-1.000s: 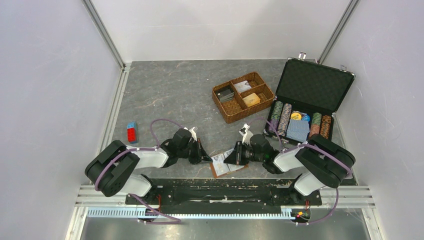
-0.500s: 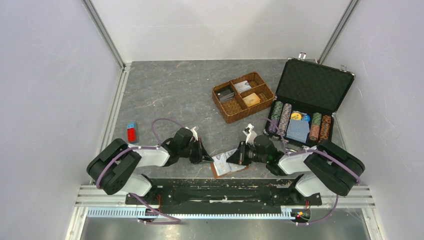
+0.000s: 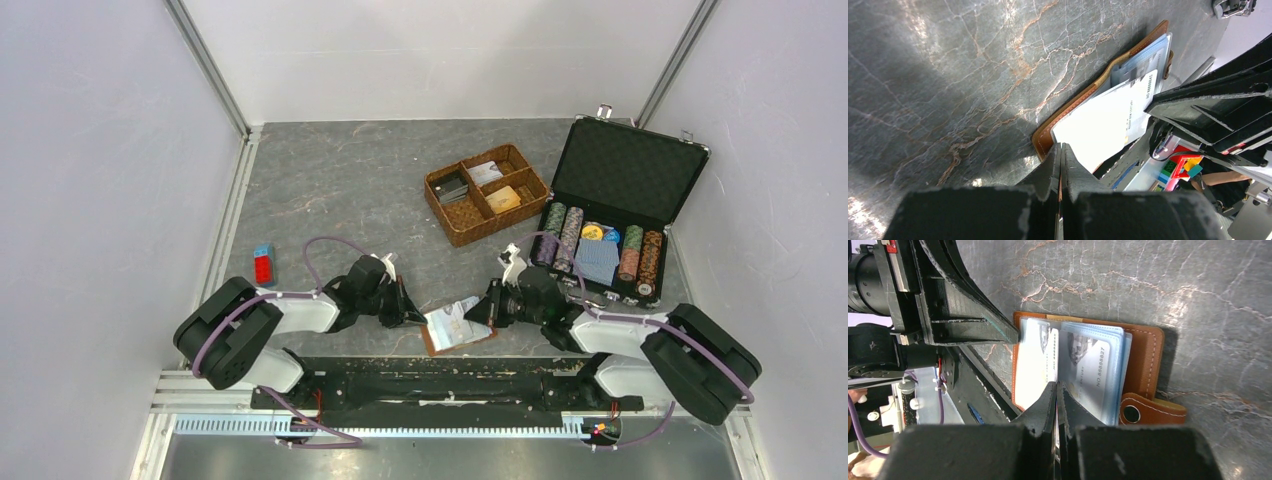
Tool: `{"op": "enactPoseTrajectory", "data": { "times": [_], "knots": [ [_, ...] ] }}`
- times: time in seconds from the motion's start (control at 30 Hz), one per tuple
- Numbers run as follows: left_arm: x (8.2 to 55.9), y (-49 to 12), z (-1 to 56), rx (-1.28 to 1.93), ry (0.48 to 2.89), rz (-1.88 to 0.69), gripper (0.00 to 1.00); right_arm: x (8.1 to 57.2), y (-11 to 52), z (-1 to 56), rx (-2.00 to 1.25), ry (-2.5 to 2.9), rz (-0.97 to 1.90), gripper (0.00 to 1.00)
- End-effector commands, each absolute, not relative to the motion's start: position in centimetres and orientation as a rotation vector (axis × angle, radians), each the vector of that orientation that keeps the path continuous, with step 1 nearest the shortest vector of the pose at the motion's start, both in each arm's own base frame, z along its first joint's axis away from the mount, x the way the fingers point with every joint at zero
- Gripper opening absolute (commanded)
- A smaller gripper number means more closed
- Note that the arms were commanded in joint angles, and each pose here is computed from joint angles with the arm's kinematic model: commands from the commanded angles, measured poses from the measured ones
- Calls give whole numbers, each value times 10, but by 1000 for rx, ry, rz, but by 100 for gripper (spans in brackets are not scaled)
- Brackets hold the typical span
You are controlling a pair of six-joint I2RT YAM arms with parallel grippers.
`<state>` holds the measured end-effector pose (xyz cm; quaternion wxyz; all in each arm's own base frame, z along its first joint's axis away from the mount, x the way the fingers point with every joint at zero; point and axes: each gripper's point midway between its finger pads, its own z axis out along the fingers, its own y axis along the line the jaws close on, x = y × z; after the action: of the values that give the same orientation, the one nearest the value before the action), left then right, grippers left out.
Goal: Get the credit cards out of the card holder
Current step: Remove the credit card from the card holder, then place the credit card in the storage box.
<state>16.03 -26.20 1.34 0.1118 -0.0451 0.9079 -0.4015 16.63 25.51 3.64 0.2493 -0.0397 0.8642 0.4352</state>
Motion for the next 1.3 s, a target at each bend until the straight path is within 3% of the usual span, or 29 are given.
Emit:
{"op": "enactPoseTrajectory", "data": {
  "times": [0.0, 0.17, 0.5, 0.83, 1.03, 1.27],
  "knots": [
    [146, -231, -26, -121, 2793, -920, 2, 172, 244, 34, -109, 2344, 1117, 0],
    [146, -233, -20, -113, 2779, -949, 3, 177, 238, 43, -87, 2314, 1114, 0],
    [165, -255, 36, -54, 2669, -1068, 15, 189, 225, 66, -35, 2255, 1081, 0],
    [176, -275, 99, -24, 2505, -1238, 48, 190, 233, 98, 2, 2161, 1207, 0],
    [182, -284, 133, -15, 2388, -1345, 58, 186, 241, 124, 63, 2060, 1362, 0],
    [186, -304, 159, 20, 2270, -1514, 62, 179, 242, 151, 172, 1917, 1554, 0]
  ]
}}
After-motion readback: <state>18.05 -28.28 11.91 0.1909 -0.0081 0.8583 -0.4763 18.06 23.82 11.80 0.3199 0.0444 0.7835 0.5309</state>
